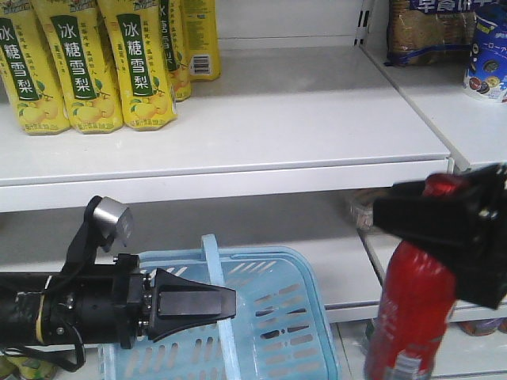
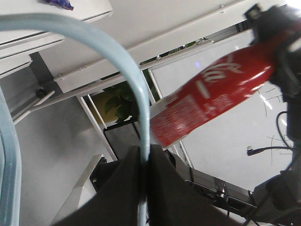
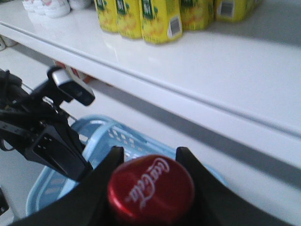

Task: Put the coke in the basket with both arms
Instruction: 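Lower the held bottle into the basket beside the left gripper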

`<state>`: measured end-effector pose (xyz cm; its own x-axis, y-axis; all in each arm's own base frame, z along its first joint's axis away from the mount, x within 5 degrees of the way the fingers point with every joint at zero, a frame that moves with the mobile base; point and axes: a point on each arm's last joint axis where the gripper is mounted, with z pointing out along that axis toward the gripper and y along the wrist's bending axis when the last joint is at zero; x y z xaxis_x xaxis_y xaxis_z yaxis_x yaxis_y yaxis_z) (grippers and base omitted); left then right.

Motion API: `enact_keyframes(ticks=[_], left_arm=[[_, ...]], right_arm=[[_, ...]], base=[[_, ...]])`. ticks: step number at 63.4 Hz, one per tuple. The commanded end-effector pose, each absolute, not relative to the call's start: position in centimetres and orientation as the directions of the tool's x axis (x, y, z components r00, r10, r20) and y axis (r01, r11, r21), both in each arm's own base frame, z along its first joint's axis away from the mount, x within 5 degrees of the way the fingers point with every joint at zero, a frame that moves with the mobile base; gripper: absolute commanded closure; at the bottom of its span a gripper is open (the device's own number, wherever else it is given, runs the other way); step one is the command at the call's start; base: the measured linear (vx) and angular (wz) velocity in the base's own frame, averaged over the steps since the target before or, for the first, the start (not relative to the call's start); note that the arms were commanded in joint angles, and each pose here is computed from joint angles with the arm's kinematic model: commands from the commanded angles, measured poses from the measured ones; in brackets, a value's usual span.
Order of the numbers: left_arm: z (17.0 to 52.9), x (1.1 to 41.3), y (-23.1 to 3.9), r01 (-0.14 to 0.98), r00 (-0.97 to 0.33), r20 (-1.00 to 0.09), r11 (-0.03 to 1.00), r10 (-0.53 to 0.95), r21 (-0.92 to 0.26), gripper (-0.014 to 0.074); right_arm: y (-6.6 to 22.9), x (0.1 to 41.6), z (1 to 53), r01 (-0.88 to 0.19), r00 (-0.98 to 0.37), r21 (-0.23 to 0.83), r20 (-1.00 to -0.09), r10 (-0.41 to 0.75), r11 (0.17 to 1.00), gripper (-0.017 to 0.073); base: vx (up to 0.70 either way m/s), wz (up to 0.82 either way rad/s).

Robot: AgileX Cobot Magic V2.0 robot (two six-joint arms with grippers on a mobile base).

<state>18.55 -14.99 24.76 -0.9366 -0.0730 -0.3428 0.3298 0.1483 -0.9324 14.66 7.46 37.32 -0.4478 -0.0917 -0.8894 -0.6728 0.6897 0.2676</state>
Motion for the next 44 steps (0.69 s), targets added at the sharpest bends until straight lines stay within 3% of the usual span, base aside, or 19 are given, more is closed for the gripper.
enact_keyframes(ticks=[1, 10, 17, 25, 44], left_arm=[[27.7, 17.4, -15.2, 0.377, -0.926, -0.375, -0.095, -0.038, -0.921, 0.0601], [27.7, 17.4, -15.2, 0.377, -0.926, -0.375, -0.095, -0.038, -0.921, 0.0601], [27.7, 17.4, -15.2, 0.377, -0.926, -0.375, -0.095, -0.038, -0.921, 0.0601], [27.7, 17.4, -15.2, 0.377, -0.926, -0.375, -0.095, -0.038, -0.921, 0.0601], [27.7, 17.4, -15.2, 0.377, -0.926, -0.375, -0.095, -0.038, -0.921, 0.0601]], right_arm=[[7.5, 15.5, 35.9, -0.630, -0.441, 0.348, -0.896, 0.049, 0.694, 0.0563], [7.7, 16.7, 32.7, -0.605, -0.462, 0.452, -0.870, 0.173, 0.656, 0.0563], [8.4, 17.6, 31.1, -0.599, -0.479, 0.485, -0.855, 0.200, 0.637, 0.0563], [10.3, 18.6, 29.6, -0.612, -0.507, 0.483, -0.847, 0.159, 0.626, 0.0563], [13.7, 20.9, 25.2, -0.549, -0.587, 0.409, -0.810, 0.012, 0.729, 0.0563]], base=[[0.00, 0.00], [0.00, 0.00], [0.00, 0.00], [0.00, 0.00], [0.00, 0.00]])
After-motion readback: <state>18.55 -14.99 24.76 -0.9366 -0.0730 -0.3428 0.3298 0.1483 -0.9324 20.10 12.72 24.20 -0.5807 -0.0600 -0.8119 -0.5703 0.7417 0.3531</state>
